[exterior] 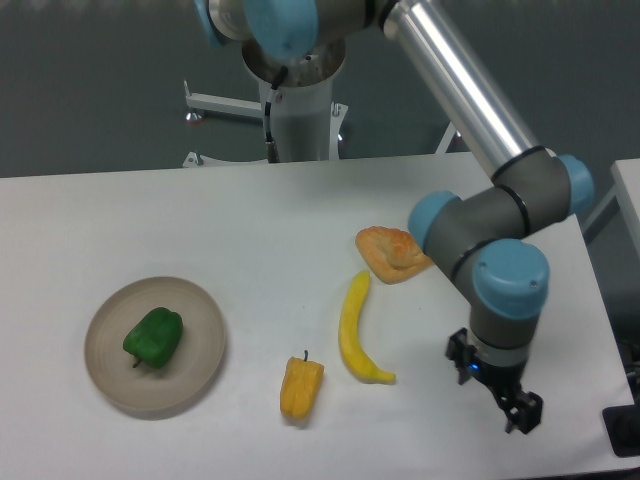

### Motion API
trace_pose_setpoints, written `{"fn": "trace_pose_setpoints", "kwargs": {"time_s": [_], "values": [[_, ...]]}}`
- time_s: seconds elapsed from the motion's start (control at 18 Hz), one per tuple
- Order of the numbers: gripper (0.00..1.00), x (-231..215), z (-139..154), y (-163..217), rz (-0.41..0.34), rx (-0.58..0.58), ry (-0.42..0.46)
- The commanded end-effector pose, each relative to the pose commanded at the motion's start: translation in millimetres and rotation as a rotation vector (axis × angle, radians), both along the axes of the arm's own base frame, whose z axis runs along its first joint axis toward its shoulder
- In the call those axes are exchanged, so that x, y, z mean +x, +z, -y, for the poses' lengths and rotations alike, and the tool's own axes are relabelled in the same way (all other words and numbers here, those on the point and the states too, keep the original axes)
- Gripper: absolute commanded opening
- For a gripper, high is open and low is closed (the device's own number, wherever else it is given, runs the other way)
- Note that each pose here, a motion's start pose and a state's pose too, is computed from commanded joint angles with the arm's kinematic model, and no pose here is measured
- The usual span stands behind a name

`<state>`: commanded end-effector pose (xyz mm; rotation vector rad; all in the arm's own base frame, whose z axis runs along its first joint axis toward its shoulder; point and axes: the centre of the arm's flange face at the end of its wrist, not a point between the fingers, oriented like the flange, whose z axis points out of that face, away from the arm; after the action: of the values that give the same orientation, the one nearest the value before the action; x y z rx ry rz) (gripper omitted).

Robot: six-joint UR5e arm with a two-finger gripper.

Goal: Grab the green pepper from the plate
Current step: 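Move the open gripper over the green pepper on the plate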

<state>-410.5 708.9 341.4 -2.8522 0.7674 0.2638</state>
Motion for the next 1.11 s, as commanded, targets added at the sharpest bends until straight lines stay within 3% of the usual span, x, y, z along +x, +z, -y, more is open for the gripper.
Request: {"fn": "trace_pose_setpoints", "kwargs": {"time_s": [0.17, 0.61, 0.89, 1.11], "values": [[1.0, 50.7, 0.2, 14.1, 0.087, 0.035, 0.145], [1.0, 193.2, 7.8, 35.5, 0.289, 0.054, 0.412], [1.0, 257.5, 17.1, 13.9, 0.401, -0.004, 0.497], [1.0, 301.8, 19.8, -1.5, 0.416, -0.004, 0.499]]}}
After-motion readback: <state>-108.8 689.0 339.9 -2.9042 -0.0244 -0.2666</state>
